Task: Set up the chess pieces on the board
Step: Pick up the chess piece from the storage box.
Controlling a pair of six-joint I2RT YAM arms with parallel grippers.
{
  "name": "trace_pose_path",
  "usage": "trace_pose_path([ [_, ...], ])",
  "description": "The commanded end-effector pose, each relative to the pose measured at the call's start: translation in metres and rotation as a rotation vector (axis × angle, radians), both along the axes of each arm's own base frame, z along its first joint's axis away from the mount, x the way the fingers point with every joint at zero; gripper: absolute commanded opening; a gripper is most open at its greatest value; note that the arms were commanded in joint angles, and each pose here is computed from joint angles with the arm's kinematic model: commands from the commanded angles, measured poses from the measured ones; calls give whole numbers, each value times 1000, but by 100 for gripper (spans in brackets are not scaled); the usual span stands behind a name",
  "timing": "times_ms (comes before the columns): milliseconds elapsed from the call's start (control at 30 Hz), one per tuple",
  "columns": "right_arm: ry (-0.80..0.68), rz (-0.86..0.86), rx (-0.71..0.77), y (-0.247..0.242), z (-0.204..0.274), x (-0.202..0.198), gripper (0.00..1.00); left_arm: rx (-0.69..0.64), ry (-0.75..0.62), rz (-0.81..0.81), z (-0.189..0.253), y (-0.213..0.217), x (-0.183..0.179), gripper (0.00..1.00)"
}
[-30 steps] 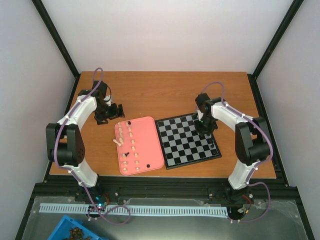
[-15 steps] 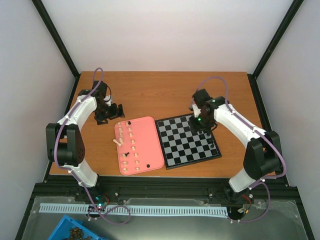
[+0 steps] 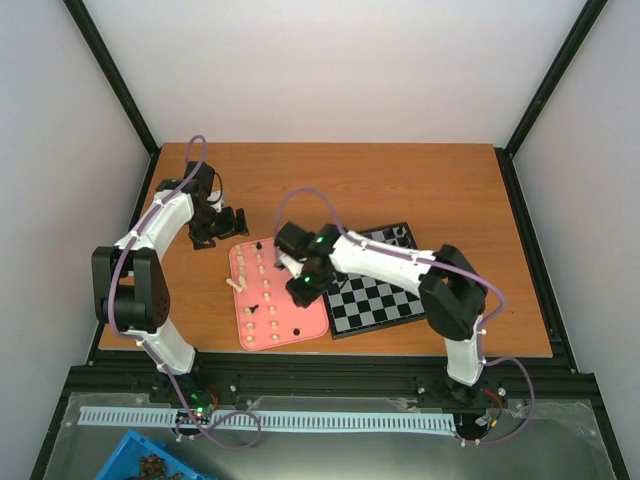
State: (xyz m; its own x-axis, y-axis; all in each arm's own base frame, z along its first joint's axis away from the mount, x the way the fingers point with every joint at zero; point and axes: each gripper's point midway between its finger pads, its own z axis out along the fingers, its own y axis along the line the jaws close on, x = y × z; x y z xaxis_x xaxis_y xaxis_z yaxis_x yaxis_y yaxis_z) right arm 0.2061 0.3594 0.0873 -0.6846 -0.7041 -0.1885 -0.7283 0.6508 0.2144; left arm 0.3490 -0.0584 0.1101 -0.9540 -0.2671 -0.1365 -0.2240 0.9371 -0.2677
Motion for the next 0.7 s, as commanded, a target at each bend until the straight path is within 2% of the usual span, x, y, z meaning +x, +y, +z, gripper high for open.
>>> trace_pose_path([
  [0,13,122,37,29,5,-31,45,-9,-42,0,14,-3,6,100],
  [200,50,167,-5,33,-16,-61,44,-9,-55,0,18,-3,9,100],
  [667,109,163,-89,25,-54,-67,43,-14,-70,0,22,-4,6,100],
])
